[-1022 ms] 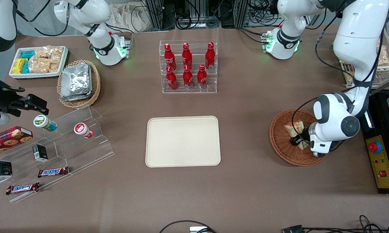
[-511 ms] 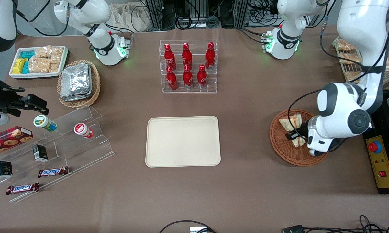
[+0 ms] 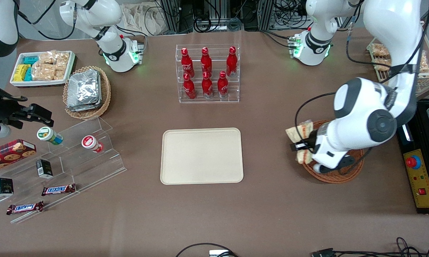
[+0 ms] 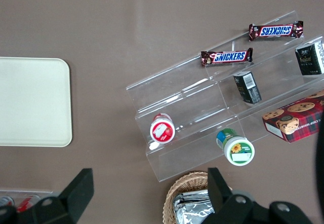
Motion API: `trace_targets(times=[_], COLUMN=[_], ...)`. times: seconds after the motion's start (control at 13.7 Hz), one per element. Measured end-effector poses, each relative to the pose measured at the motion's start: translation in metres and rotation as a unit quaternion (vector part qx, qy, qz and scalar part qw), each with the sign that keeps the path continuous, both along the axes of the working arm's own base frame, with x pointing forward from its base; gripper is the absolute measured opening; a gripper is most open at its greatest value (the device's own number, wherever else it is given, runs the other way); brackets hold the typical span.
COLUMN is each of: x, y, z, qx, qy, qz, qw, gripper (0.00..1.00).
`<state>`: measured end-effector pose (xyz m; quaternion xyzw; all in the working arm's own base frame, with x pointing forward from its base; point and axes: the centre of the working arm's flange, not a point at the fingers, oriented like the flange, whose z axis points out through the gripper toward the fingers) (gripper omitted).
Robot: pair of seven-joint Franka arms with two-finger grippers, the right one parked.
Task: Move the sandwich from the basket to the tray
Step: 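Lift the sandwich and carry it with the left gripper over the cream tray, then lower the sandwich onto the tray and open the left gripper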
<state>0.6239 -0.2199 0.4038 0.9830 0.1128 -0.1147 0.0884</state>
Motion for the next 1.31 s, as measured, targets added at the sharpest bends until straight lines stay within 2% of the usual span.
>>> trace_targets(times=[0.15, 0.22, 0.36, 0.51, 0.8, 1.02, 1.31], x=[-0.004, -0.007, -0.011, -0.016, -0.023, -0.029, -0.034], y=[-0.049, -0.071, -0.108, -0.139, -0.188, -0.208, -0.211], z=[-0.013, -0.020, -0.038, -0.061, -0.125, -0.175, -0.220], qx=[-0.018, -0.019, -0.008, -0.004, -0.035, -0.050, -0.039], qy=[0.007, 0.007, 0.003, -0.009, -0.037, -0.040, -0.044], qz=[-0.036, -0.054, -0.090, -0.115, -0.126, -0.126, -0.140], qw=[0.9992, 0.9983, 0.9959, 0.9933, 0.9907, 0.9900, 0.9884], gripper=[0.16, 0.16, 0.16, 0.16, 0.16, 0.18, 0.20])
